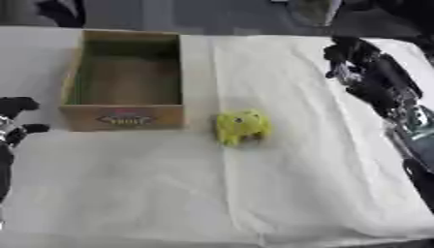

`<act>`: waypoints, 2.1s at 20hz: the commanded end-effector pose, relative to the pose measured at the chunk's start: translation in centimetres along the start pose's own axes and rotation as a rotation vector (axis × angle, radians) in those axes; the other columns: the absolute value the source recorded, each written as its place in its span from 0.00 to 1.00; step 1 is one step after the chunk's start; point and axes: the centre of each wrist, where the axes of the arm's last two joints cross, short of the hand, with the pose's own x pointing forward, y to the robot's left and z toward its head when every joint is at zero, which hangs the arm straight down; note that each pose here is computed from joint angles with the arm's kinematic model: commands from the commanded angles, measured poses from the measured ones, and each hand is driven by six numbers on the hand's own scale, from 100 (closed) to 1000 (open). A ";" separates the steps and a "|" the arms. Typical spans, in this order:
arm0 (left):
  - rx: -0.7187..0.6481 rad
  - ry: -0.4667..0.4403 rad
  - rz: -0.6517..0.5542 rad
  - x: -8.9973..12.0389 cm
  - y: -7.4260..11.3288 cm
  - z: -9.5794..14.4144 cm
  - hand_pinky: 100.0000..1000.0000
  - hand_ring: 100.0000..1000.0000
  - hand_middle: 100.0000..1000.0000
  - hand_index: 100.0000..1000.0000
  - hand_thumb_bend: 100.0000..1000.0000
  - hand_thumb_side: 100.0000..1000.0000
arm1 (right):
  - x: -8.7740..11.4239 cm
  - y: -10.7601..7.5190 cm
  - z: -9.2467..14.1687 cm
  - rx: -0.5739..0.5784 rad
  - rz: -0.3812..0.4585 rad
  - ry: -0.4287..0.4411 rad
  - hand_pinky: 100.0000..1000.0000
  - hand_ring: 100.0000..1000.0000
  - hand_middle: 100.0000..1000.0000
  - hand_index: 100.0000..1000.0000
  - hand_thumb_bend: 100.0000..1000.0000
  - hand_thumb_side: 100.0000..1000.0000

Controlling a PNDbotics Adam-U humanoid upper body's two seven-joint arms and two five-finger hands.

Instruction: Pick up objects on the table and place them in the box.

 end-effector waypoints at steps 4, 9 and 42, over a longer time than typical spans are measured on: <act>-0.004 -0.032 -0.013 0.9 0.4 -0.4 0.59 0.90 0.59 0.67 0.10 0.58 | 1.2 -0.9 -0.5 0.004 0.026 -0.036 0.59 0.80 0.71 0.87 0.00 0.36; -0.003 -0.031 -0.013 0.9 0.4 -0.3 0.59 0.90 0.59 0.67 0.10 0.58 | 1.3 -0.9 -0.5 0.013 0.030 -0.043 0.59 0.80 0.72 0.87 0.00 0.35; -0.038 -0.032 0.001 0.9 -0.3 -0.5 0.59 0.90 0.59 0.67 0.10 0.59 | 3.9 3.2 -6.8 0.665 0.525 -0.299 0.75 0.93 0.88 0.94 0.00 0.12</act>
